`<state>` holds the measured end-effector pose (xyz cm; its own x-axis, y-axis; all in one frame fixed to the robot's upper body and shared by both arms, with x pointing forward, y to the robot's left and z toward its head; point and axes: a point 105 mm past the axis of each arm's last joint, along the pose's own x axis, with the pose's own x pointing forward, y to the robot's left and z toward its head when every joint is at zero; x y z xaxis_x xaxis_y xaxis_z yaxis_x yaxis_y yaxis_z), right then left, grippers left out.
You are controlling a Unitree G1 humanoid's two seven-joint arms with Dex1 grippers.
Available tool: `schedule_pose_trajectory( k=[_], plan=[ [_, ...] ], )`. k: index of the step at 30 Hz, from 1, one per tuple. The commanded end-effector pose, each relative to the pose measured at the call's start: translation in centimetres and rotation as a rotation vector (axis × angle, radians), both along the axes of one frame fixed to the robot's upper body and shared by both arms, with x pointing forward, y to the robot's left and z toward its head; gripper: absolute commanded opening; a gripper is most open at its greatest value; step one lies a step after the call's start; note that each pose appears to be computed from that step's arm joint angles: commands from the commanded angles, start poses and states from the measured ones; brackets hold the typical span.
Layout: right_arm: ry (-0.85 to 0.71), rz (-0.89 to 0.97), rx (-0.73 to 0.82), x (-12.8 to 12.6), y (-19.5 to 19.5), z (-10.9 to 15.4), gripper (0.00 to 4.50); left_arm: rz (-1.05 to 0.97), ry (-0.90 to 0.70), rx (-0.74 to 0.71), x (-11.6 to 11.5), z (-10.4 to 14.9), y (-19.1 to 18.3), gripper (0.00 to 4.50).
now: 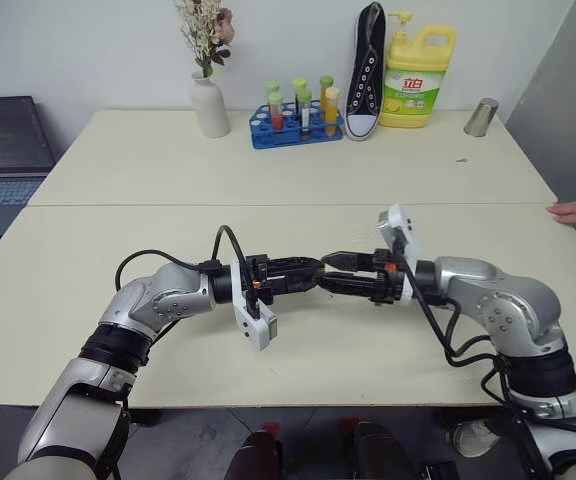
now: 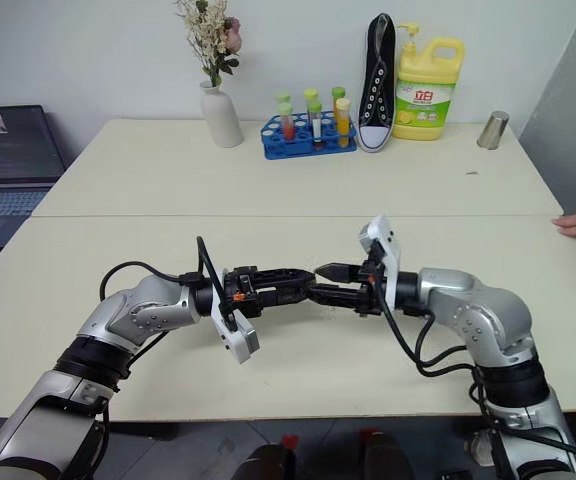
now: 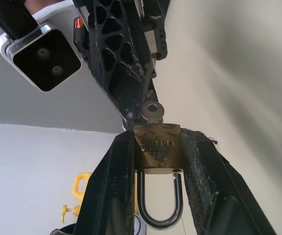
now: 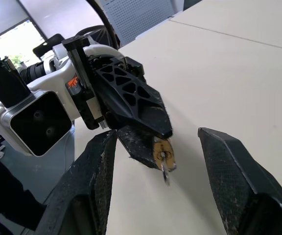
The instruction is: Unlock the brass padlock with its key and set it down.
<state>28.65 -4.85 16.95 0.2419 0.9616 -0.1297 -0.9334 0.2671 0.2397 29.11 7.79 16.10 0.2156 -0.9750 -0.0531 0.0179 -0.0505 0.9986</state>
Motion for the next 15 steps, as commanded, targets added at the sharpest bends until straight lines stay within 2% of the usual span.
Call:
schedule_pose_trajectory(
  k=[1, 12, 15],
  plan=[
    [-0.025, 0.028, 0.002, -0.15, 0.39, 0.75, 2.75, -0.022, -0.025, -0.044, -0.18, 1.18, -0.32, 0.98],
    [-0.015, 0.033, 0.009, -0.04, 0.55, 0.74, 2.75, -0.018, -0.023, -0.047, -0.16, 1.15, -0.28, 0.98],
    [-0.017, 0.028, 0.007, 0.05, 0.51, 0.73, 2.18, -0.021, -0.025, -0.045, -0.23, 1.11, -0.29, 0.98]
  ],
)
